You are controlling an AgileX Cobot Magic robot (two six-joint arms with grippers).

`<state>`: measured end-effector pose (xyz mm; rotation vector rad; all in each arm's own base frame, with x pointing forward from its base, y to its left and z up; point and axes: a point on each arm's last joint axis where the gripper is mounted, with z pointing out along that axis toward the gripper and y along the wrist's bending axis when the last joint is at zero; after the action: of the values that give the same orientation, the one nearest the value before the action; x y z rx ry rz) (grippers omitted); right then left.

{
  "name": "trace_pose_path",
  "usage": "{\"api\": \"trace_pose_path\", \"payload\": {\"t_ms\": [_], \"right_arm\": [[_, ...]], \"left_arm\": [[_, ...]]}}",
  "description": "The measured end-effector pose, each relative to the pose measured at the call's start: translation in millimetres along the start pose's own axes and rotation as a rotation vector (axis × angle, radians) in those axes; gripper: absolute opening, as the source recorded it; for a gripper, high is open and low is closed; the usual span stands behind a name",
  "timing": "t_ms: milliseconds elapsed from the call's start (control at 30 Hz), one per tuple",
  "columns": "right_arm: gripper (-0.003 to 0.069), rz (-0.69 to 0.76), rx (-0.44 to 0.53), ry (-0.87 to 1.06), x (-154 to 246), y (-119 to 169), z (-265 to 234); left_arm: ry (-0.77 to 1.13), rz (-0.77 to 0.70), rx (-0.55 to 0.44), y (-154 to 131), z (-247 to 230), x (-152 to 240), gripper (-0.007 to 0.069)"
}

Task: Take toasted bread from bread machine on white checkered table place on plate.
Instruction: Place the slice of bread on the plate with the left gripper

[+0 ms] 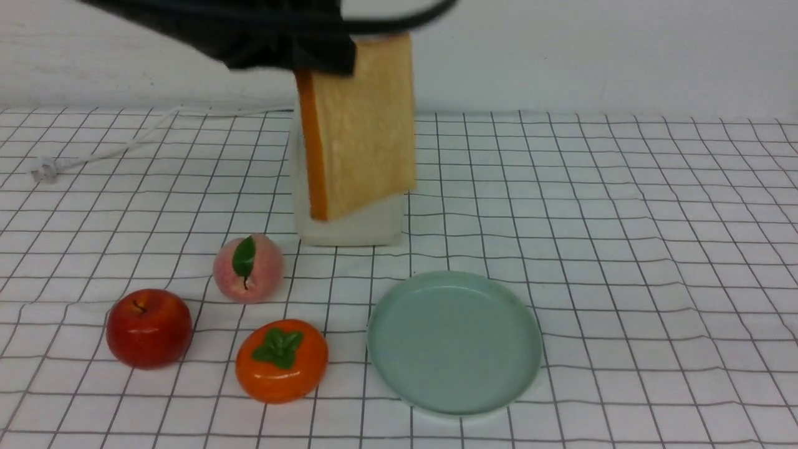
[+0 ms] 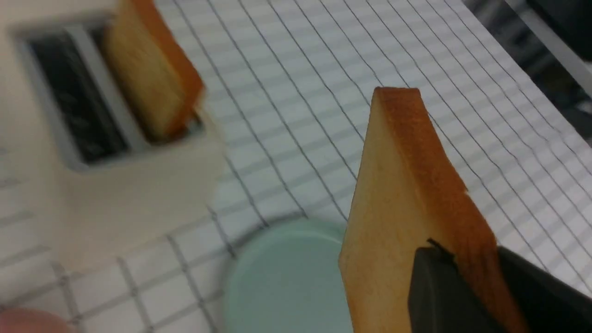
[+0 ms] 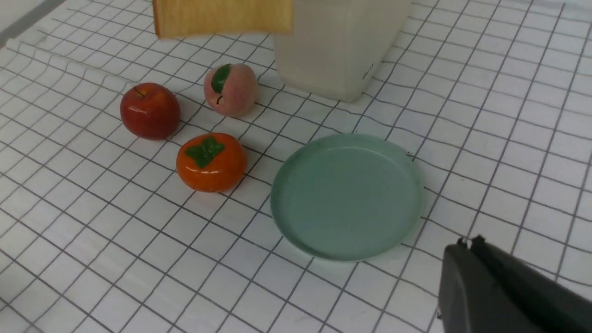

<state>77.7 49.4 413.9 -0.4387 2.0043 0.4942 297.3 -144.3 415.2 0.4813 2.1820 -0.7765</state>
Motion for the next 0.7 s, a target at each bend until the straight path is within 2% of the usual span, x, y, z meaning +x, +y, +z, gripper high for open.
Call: {"api": "trace_pose_path", "payload": {"t_ms": [33,67,200,333,500,700], "right_arm": [[-0.0006,-0.029,0.018,-0.024,4.2,2.8,-13.0],[-0.0006,-0.041,0.026,-0.034,6.1,3.7,-17.9],[-0.0003,-0.061,0.051,-0.083,13.4,8.0,-37.5],[-0.0001,-0.057,0.052,-0.068,19.3,10.0,-43.8],[0.0000,-0.032,0.043,0.015,29.4,8.7,-37.8],[0.0000,-0.008,0.039,0.042,32.7,8.3,-36.0]], "left_arm": [[0.049,-0.022,0.075,-0.8,22.6,19.0,0.0100],[0.072,-0.035,0.107,-1.6,37.0,30.6,0.0100],[0.106,-0.059,0.160,-6.7,87.4,62.3,0.0100],[0.073,-0.109,0.130,-1.9,127.1,73.1,0.0100],[0.070,-0.182,0.081,13.4,154.3,82.9,0.0100],[0.150,-0.209,0.098,19.4,171.7,98.2,0.0100]]}}
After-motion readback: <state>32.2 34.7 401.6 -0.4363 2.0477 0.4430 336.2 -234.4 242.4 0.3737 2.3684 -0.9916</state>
